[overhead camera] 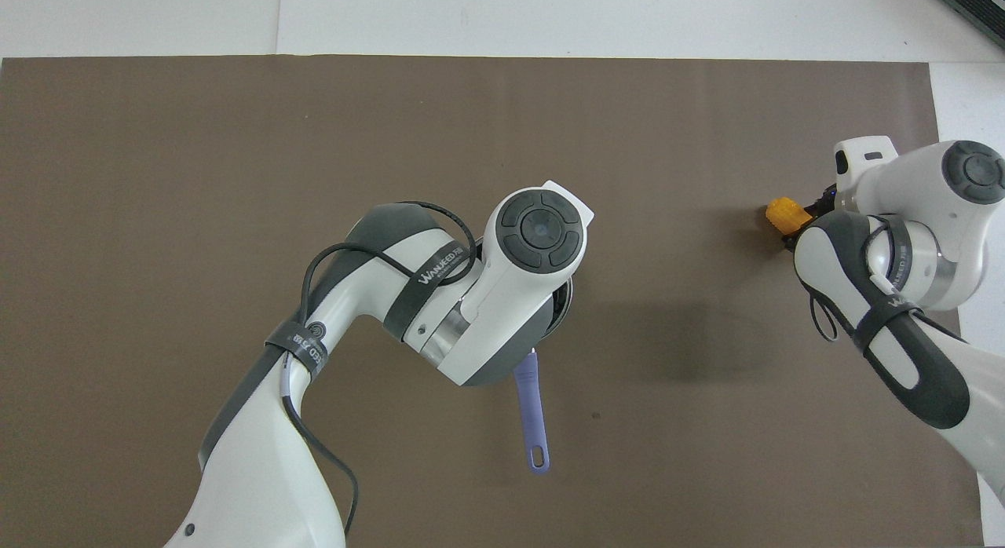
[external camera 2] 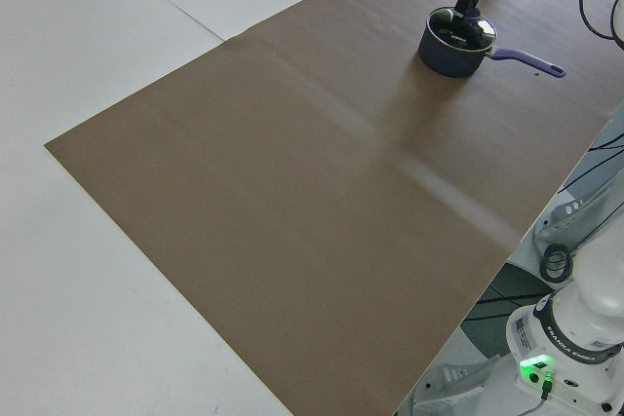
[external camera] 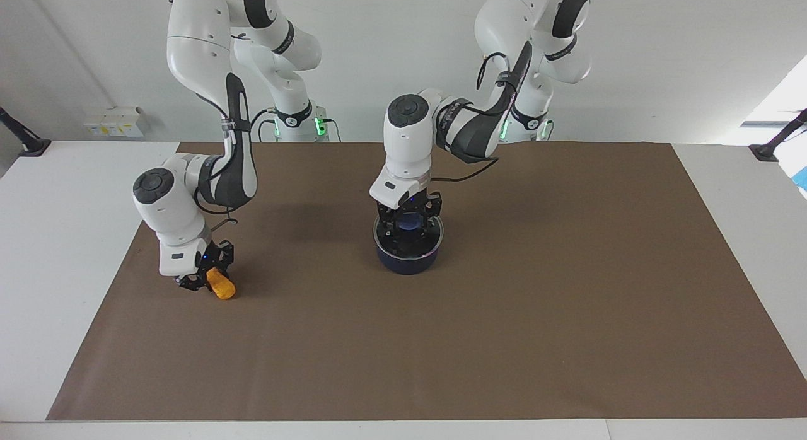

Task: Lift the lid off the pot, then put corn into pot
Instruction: 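Grasp the lid knob with the left gripper while the right gripper reaches the corn, then lift the lid off with the left gripper while the right gripper lifts the corn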

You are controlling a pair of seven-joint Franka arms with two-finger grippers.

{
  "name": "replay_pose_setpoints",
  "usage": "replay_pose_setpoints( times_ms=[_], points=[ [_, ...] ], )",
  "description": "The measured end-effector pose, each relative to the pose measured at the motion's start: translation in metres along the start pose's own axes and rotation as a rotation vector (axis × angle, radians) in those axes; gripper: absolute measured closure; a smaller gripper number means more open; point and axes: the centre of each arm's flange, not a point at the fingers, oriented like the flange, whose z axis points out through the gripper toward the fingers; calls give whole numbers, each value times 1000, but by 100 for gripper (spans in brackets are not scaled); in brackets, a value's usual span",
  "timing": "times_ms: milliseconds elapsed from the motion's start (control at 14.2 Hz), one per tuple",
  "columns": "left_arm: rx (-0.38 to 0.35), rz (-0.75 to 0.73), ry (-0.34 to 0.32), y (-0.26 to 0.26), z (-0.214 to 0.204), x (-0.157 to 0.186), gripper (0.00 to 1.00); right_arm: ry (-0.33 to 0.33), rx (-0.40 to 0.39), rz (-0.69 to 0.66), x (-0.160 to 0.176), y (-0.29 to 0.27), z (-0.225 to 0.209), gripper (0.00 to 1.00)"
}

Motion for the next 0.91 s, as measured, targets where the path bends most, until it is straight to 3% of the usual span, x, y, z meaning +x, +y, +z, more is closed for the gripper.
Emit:
replay_pose_setpoints(
  times_ms=[281, 422, 562, 914],
  points=[
    [8, 4, -8, 1, 1, -3, 27, 14, 18, 132, 4, 2, -11, 63],
    [9, 7, -9, 2, 1, -5, 28, 30, 16, 242, 11, 3, -35, 63],
    [10, 9, -11, 3, 0, -6, 40, 47, 11, 356, 15, 1, -65, 63],
    [4, 2, -2, -1, -19, -5, 42, 63, 20, 464, 20, -13, -117, 63]
  ],
)
